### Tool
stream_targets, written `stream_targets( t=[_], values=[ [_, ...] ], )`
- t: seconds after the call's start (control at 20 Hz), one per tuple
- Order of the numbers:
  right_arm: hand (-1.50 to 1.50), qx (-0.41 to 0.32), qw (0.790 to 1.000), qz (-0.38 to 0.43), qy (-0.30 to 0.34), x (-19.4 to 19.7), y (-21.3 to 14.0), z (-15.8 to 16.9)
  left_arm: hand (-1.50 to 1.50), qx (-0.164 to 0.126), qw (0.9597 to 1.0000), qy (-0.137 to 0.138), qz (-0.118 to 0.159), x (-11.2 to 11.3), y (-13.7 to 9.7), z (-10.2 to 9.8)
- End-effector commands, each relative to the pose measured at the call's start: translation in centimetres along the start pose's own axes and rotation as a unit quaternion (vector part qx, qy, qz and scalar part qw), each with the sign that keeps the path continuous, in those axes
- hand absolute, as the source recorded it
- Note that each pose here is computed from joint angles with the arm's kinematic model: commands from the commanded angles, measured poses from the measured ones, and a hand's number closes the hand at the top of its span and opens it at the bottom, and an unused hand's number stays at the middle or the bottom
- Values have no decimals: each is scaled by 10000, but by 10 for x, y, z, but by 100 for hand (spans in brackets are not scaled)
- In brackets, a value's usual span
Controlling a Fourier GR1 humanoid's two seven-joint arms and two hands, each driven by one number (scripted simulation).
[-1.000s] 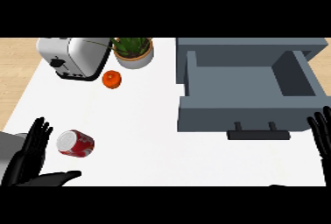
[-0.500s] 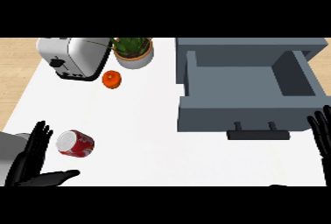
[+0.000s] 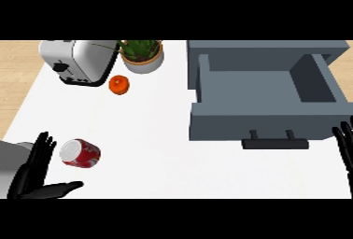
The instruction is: Pick up the can, place it into the drawer and close the drawer
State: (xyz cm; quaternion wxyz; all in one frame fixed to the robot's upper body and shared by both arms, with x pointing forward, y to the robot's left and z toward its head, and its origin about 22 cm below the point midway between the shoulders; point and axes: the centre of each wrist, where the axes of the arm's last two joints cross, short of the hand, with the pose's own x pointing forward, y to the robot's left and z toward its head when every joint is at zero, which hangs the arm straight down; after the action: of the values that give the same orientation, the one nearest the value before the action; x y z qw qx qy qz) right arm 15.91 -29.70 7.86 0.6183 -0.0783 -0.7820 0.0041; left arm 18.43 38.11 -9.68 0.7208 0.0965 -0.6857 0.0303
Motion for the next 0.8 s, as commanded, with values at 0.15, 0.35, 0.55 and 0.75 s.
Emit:
stream_targets(
  t=[0.15, 0.35, 0.55, 0.75],
  values=[
    [-150, -86, 10000, -23, 2, -2, 11, 1, -150, -98, 9999, 53, 15, -8, -15, -23],
    [-150, -9, 10000, -28, -11, 8, 3, 4, -150, 18, 10000, 4, 17, 2, -20, -34],
    [-150, -50, 10000, -14, -39, 13, -13, -7, -150, -97, 9999, -10, 46, -9, -31, -33],
    [-150, 52, 10000, 6, -12, 32, -3, 14, -150, -171, 9998, 59, 127, -19, -45, -25]
  ],
)
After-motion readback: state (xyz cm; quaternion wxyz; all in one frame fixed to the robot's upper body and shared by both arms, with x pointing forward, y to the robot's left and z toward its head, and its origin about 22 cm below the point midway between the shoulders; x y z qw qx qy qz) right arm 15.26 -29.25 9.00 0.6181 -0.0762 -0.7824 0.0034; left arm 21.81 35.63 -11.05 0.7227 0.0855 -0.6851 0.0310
